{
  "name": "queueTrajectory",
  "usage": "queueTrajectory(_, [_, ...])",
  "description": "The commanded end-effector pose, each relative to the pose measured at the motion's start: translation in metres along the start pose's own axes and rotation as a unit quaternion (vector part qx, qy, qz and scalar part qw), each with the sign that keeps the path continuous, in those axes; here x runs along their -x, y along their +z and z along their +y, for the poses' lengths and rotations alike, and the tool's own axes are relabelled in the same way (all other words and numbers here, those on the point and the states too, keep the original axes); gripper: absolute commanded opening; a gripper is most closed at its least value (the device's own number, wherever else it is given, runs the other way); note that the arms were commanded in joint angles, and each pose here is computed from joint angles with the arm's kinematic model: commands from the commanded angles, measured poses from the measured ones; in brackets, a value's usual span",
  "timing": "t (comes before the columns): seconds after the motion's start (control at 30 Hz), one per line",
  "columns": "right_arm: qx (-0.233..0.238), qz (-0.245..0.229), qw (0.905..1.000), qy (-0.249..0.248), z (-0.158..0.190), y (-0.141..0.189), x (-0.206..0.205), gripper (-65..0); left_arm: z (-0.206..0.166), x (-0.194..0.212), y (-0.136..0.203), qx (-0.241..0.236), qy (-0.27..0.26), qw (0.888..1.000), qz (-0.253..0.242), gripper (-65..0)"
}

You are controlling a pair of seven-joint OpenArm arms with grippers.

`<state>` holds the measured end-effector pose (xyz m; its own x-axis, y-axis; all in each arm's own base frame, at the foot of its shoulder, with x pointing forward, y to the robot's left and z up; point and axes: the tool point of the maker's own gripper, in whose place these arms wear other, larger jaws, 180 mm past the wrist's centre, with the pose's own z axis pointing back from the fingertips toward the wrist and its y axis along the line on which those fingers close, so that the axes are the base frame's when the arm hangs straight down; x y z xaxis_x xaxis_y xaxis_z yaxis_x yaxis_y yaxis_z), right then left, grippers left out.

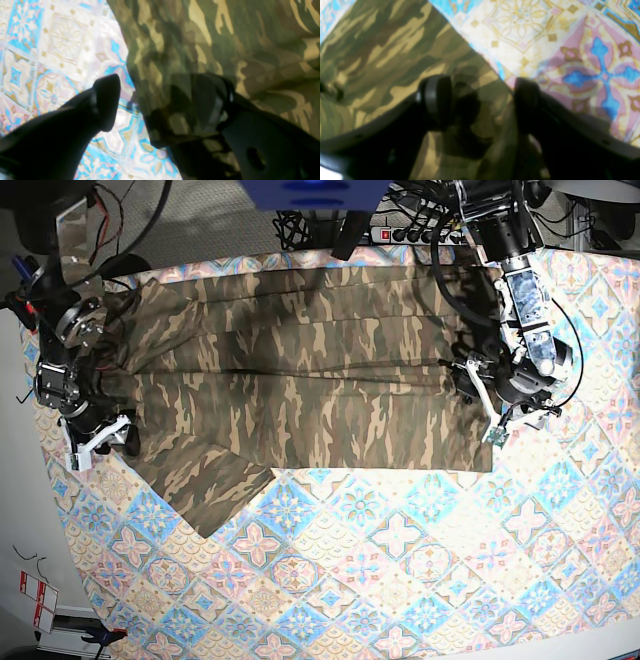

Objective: Fold the T-shirt properly

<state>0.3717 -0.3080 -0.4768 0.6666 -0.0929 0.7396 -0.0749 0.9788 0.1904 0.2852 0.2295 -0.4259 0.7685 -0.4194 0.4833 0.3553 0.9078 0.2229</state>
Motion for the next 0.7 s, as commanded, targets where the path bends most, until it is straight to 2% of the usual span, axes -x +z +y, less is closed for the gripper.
queueTrajectory(0.0, [-0.009,0.003,0.9999,0.009,0.004,-0.002,-0.007,-26.1,0.009,-0.008,0.005,-0.013,-0.002,1.0,-0.015,-19.5])
queueTrajectory(0.23, [-0.039,0.046,0.9963,0.062,0.028,-0.012,0.009,-26.1,0.018,-0.008,0.007,-0.022,0.002,1.0,-0.015,-19.6])
queueTrajectory(0.37, [-0.046,0.055,0.9947,0.074,0.034,-0.014,0.013,-26.1,0.029,-0.017,0.009,-0.032,0.005,0.999,-0.028,-19.6])
queueTrajectory(0.5, [-0.066,0.062,0.9924,0.083,0.054,-0.022,0.019,-26.1,0.042,-0.03,0.012,-0.045,0.001,0.998,-0.038,-19.6])
queueTrajectory(0.67, [-0.067,0.061,0.9925,0.082,0.056,-0.023,0.018,-26.2,0.048,-0.041,0.009,-0.046,0.005,0.998,-0.044,-19.6])
